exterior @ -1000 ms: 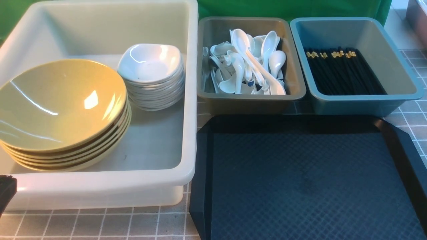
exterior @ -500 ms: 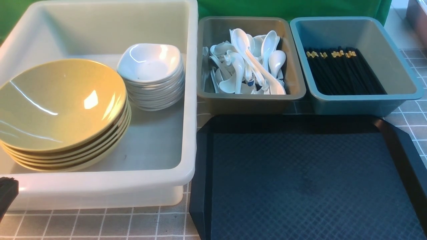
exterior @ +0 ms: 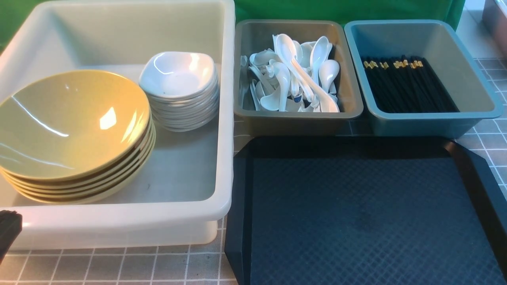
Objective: On grey table put chopsticks spoon bowls plates into blue grey white boxes.
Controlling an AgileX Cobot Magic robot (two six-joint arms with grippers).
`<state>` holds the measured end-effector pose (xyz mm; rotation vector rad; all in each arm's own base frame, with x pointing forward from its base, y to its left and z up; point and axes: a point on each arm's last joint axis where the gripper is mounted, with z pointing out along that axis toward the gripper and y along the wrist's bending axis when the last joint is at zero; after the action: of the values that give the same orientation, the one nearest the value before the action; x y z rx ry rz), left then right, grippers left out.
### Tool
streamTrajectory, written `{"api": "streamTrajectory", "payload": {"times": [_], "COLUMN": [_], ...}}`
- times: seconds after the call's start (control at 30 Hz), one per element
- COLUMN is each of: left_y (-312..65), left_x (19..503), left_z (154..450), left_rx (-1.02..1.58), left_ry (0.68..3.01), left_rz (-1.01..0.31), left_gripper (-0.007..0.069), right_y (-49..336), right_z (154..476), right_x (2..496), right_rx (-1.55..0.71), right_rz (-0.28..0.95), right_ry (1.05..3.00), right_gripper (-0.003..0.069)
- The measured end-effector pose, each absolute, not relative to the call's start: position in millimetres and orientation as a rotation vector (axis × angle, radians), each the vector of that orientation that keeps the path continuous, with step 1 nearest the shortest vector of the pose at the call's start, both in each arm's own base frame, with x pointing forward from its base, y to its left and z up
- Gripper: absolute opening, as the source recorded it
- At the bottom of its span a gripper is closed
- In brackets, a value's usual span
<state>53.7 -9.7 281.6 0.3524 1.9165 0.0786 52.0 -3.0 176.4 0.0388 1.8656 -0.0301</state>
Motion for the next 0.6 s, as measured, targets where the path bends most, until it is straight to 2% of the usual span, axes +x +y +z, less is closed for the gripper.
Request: {"api": "streamTrajectory", "payload": {"times": [0.13, 0.4, 0.6], "left_y": [-12, 0, -1], "left_x": [59, 60, 56], "left_z": [272, 212, 188], "left_rx": [0.303, 0.167, 0.11], "left_ry": [1.885, 1.58, 1.684], "left_rz": [0.016, 0.16, 0.104], "left_gripper": [-0.0011, -0.0011, -0.0011], "right_y": [-3, -3, -3], "right_z": [176, 176, 176], "right_x": [52, 52, 52], "right_rx": [0.039, 0.039, 0.039], "right_rz": [-0.03, -0.03, -0.03], "right_ry": [1.866, 1.867, 1.868], "right_gripper": [0.0009, 0.002, 0.0027]}}
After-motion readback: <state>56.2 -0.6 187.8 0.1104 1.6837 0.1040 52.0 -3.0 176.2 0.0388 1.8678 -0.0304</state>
